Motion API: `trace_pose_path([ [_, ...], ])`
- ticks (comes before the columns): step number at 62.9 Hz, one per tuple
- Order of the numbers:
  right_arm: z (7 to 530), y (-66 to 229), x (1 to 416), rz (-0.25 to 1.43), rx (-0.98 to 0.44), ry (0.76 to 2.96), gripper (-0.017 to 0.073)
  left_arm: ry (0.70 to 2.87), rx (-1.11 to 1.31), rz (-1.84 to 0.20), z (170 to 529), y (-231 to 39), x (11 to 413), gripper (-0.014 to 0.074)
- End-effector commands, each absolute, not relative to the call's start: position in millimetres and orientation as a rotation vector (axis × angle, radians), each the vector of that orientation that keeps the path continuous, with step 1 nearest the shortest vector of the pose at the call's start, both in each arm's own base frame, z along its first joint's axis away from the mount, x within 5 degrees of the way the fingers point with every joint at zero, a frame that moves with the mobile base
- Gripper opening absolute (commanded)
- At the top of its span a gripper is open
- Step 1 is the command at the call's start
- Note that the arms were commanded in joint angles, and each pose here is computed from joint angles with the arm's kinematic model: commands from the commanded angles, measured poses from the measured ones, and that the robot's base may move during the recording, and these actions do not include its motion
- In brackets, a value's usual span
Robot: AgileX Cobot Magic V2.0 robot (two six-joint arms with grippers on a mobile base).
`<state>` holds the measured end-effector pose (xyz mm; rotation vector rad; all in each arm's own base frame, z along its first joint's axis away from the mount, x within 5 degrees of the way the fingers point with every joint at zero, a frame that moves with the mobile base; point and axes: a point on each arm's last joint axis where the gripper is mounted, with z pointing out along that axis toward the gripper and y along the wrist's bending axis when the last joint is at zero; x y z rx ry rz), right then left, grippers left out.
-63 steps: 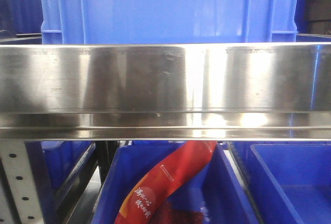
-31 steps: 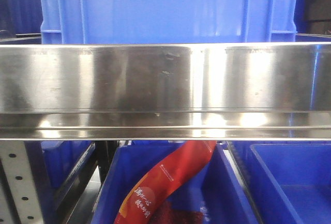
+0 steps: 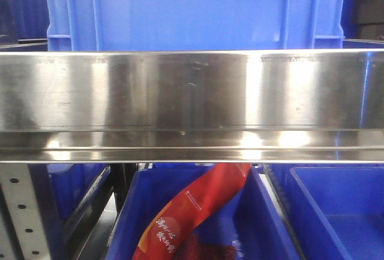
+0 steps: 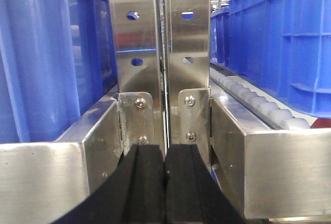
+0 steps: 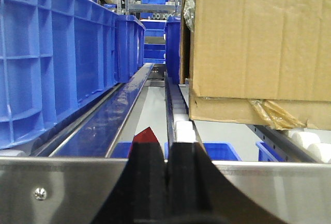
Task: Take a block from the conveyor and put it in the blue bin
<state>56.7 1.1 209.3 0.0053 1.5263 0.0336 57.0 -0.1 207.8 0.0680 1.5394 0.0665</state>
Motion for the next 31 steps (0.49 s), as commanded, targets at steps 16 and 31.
trace_pose_path([
  [16, 211.9, 0.5, 56.2, 0.025, 0.01, 1.498, -0.0167, 1.515, 0.07, 0.065, 210.3, -0.3, 56.3, -0.0111],
  [31, 211.9, 0.5, 56.2, 0.025, 0.01, 1.498, -0.0167, 1.515, 0.07, 0.065, 210.3, -0.3, 56.3, -0.0111],
])
